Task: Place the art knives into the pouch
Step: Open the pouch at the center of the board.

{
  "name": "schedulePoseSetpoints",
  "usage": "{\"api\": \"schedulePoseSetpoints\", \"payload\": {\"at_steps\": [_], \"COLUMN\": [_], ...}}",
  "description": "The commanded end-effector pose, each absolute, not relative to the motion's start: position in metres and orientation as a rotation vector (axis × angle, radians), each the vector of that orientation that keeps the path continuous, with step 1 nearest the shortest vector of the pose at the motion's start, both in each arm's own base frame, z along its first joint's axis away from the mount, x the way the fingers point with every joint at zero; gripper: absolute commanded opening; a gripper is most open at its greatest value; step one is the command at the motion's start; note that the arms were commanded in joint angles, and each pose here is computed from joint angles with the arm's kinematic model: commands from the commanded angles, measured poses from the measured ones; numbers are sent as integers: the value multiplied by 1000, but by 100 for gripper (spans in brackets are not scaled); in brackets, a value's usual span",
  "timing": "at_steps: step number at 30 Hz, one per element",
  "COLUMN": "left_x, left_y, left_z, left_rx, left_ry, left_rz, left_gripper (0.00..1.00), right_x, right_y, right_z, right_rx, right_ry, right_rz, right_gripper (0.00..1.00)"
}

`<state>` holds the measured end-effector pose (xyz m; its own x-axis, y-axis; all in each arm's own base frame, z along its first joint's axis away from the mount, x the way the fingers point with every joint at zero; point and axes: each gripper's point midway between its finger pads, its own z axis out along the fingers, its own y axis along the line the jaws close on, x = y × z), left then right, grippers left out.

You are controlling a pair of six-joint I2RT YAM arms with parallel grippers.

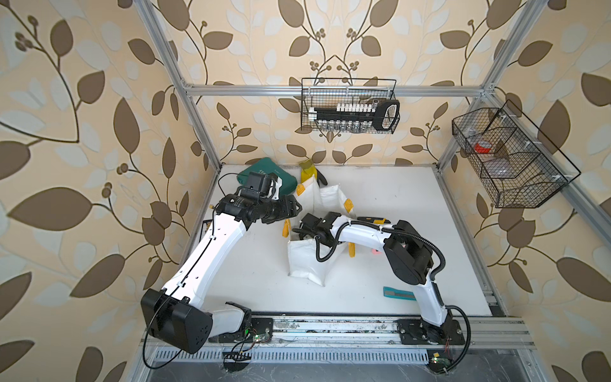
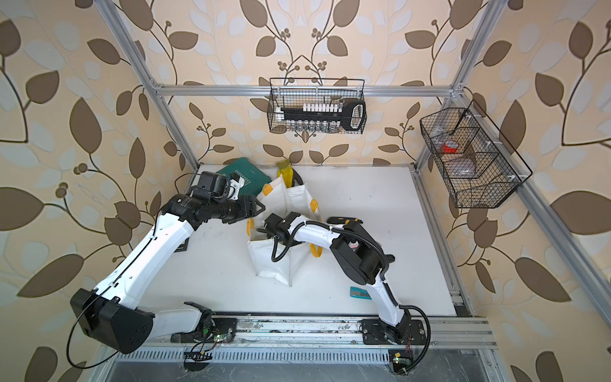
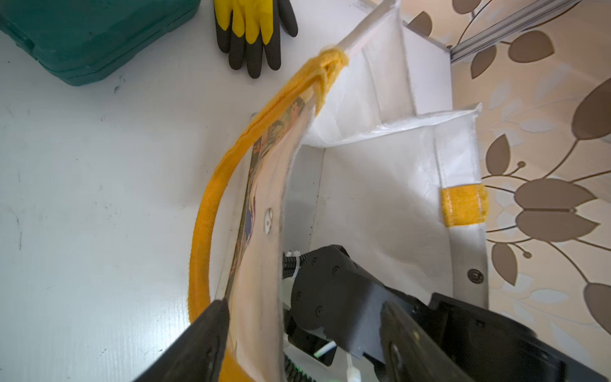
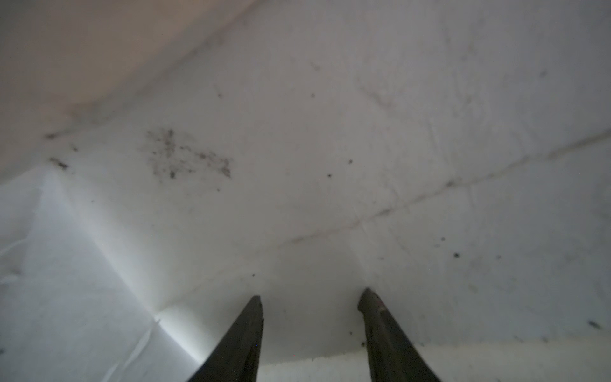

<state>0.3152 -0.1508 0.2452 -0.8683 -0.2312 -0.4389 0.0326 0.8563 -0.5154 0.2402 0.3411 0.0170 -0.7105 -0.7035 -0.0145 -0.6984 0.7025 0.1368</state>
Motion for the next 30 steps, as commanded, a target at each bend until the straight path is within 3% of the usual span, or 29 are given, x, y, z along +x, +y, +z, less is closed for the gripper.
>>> {"api": "schedulePoseSetpoints", "payload": {"at_steps": [1,4,6,9,10,30], "left_x": [322,325,330,335,336,295], "left_y": [-138,-141,-143,-147,-148,-96], "left_z": [240,233,228,220,217,229], "left_rx": [-142,-116,-103,-86,-76,-13], "left_ry": [2538,2556,2570,2594,2605,2626], "left_rz": [-562,-528,-501,-480,-470,-128], "left_gripper": [69,64,54,8,0,0], "right_x": [213,207,205,201,201,257], "right_y": [329,329,331,332,332,253], "right_z": [-12,-13,-14,-15,-15,-10], "right_rx": [1164,1192,1209,1219,1223,980], "right_ry": [-2746,-2729,-2721,-2713,-2712,-2808], "right_rz": [-118,-104,-104,-114,-117,-133], "right_gripper": [51,51,51,50,51,51]}}
